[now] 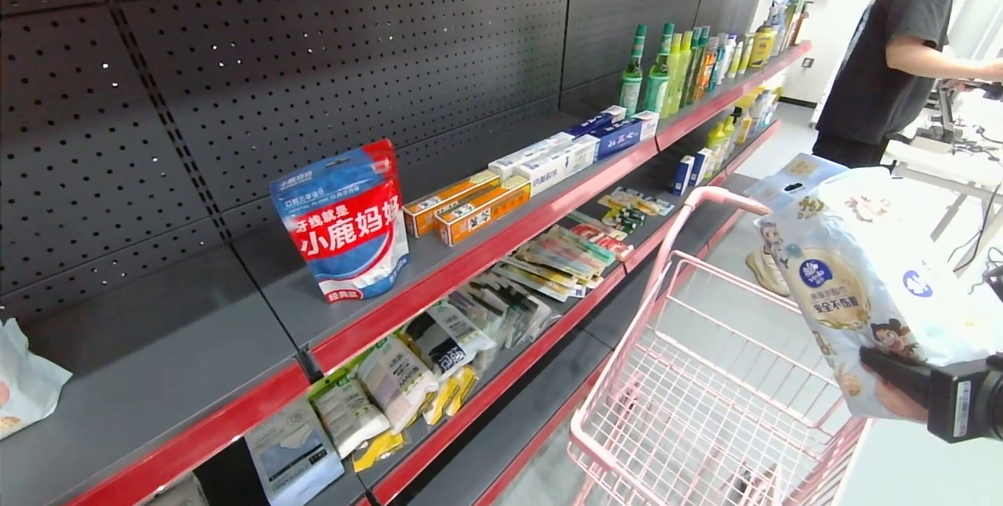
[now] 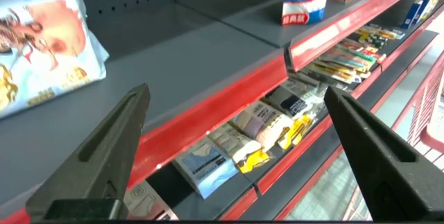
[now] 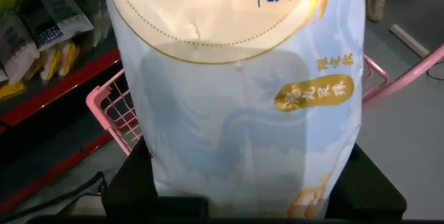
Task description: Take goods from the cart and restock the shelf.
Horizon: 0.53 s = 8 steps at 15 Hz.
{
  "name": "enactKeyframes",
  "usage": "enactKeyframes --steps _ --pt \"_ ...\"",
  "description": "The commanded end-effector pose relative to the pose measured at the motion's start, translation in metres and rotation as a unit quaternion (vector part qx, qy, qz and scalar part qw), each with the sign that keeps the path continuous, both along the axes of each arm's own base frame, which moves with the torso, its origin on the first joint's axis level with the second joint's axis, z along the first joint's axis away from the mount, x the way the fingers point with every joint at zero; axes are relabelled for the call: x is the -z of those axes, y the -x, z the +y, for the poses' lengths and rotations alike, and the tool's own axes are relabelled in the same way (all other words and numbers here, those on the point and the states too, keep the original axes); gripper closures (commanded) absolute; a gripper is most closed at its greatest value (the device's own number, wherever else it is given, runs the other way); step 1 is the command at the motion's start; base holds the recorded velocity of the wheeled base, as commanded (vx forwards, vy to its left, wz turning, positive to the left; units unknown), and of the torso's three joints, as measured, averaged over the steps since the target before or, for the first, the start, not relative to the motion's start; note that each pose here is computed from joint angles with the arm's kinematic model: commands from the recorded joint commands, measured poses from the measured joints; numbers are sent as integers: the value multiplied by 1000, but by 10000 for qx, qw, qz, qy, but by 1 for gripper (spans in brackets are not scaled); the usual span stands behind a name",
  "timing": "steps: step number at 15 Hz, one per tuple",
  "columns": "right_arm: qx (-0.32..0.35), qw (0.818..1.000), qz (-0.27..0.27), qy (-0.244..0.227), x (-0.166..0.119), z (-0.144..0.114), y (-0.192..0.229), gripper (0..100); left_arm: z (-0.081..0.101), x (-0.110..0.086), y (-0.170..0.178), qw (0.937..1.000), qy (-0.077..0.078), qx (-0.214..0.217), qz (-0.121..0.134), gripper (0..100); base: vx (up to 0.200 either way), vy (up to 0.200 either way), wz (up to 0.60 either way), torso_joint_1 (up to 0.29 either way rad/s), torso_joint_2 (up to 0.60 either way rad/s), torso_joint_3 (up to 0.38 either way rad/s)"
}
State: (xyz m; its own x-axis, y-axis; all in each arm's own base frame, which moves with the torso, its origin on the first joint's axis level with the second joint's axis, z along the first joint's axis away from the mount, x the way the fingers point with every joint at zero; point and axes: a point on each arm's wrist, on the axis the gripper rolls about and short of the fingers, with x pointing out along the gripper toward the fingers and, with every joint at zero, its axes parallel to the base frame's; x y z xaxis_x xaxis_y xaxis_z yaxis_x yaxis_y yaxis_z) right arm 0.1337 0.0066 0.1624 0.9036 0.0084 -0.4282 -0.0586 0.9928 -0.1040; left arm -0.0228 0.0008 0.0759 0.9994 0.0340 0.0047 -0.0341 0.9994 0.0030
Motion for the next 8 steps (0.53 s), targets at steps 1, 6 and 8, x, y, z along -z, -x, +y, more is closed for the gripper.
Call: enactKeyframes --steps 1,6,8 --pt "1 10000 -13 -4 0 0 0 100 0 0 0 10000 1 -6 0 0 0 0 0 163 -364 -198" --pt "-2 10000 55 7 1 0 -2 100 0 0 0 10000 1 -6 0 0 0 0 0 168 -354 -189" --pt "-2 10000 55 7 1 0 -3 100 0 0 0 10000 1 1 0 0 0 0 0 164 -356 -198"
